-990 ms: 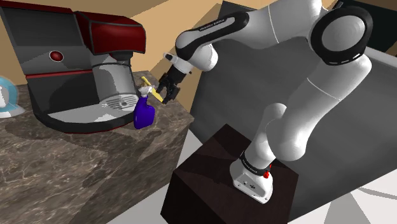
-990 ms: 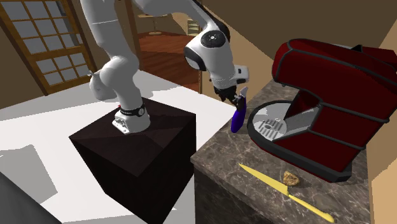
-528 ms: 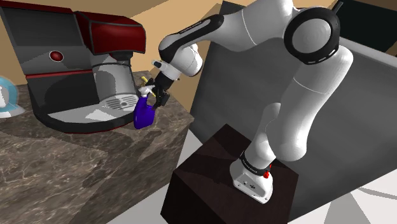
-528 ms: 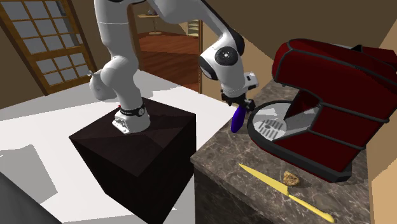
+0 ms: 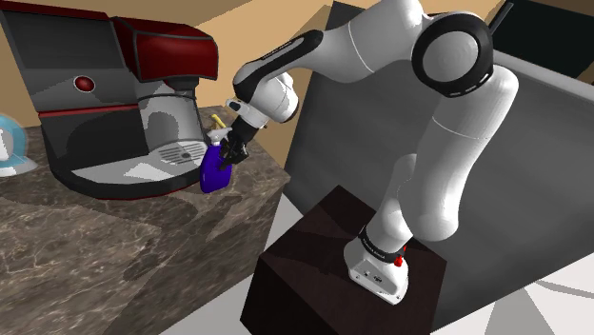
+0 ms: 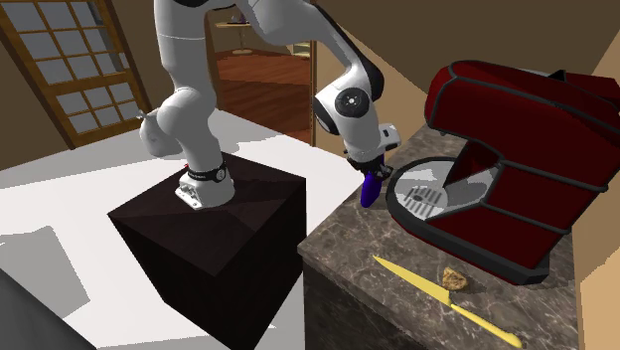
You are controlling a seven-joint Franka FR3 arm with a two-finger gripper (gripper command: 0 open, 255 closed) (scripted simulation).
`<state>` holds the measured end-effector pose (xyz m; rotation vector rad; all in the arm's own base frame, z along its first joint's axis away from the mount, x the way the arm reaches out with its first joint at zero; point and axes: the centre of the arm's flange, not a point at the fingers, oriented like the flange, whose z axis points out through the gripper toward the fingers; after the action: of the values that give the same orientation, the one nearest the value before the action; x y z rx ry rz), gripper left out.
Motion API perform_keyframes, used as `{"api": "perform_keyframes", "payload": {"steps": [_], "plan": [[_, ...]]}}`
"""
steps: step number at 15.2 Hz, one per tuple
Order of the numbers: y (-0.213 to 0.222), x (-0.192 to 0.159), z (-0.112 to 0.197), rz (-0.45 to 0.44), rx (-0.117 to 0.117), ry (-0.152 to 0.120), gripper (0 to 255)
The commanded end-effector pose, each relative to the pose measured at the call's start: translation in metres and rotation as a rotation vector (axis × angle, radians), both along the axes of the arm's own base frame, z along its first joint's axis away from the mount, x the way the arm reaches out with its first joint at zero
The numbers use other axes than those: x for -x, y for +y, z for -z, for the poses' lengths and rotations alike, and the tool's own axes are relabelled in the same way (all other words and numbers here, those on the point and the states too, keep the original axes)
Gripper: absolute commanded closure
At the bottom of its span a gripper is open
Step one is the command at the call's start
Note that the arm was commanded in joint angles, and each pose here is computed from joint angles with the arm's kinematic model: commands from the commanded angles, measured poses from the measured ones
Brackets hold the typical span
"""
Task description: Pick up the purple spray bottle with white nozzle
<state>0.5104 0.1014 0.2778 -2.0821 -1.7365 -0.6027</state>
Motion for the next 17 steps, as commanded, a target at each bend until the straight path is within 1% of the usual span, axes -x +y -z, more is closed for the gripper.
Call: {"api": "perform_keyframes", "payload": {"steps": [1, 8, 17], "plan": [[0.0, 0.0, 0.001, 0.0, 0.0, 0.0, 255], [0.0, 0.0, 0.0, 0.0, 0.0, 0.0, 255], [0.0, 0.0, -0.047, 0.0, 0.0, 0.0, 255]]}}
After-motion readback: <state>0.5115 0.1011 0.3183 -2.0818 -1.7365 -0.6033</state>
